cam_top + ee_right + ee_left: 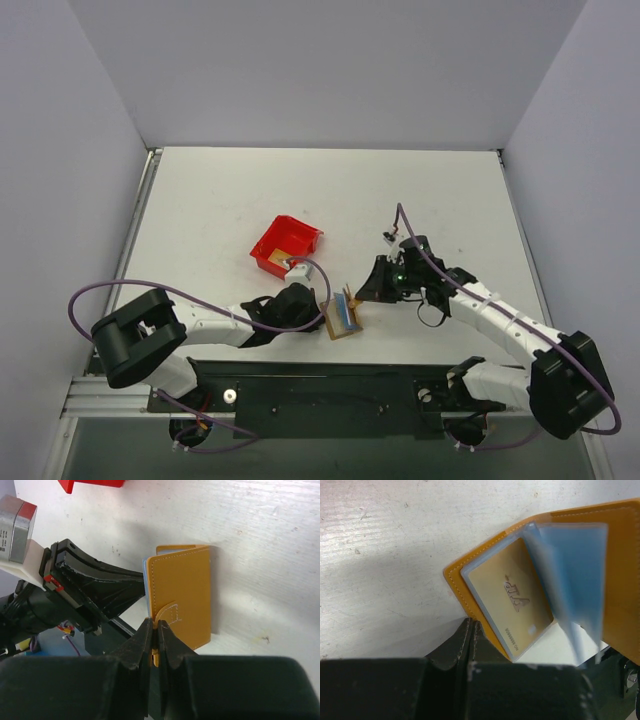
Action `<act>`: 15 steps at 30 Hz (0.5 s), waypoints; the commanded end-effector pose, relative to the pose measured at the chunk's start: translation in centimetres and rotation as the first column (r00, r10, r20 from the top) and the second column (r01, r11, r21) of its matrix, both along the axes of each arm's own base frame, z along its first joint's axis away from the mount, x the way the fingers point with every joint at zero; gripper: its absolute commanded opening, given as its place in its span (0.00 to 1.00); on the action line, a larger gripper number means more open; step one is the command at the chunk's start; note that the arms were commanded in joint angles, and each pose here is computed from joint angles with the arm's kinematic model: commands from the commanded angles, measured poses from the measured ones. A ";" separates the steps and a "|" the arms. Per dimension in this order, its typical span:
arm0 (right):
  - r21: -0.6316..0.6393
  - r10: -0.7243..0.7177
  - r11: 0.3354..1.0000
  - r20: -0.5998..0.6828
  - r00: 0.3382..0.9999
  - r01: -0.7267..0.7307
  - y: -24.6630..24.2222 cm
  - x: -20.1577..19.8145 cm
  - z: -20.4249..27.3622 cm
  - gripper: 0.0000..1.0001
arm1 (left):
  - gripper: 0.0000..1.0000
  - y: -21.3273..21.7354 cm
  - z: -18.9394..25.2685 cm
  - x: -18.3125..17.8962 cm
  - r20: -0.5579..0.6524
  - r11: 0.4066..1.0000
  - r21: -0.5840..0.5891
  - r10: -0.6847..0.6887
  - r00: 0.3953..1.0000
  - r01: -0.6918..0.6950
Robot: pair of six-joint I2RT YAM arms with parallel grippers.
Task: Put the credit cards into the card holder
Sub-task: Close the card holder at the center of the board.
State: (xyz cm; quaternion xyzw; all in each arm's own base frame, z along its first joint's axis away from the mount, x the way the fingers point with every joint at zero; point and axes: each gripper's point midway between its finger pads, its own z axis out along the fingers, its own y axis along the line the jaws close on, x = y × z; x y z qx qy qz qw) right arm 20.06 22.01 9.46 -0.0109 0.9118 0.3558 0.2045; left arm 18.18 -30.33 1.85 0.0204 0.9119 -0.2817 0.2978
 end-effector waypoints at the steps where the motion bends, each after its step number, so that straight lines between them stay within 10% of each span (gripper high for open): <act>1: 0.062 0.045 0.997 -0.006 0.999 -0.045 2.5 0.1 0.0 0.00 | 0.00 2.2 -2.9 -1.7 -0.065 0.992 0.119 -0.024 0.998 0.032; 15: 0.024 0.144 0.989 -0.067 0.987 -0.143 6.9 -1.6 -5.0 0.00 | 0.00 4.3 -1.4 -2.0 -0.038 0.993 0.117 0.026 0.999 -0.021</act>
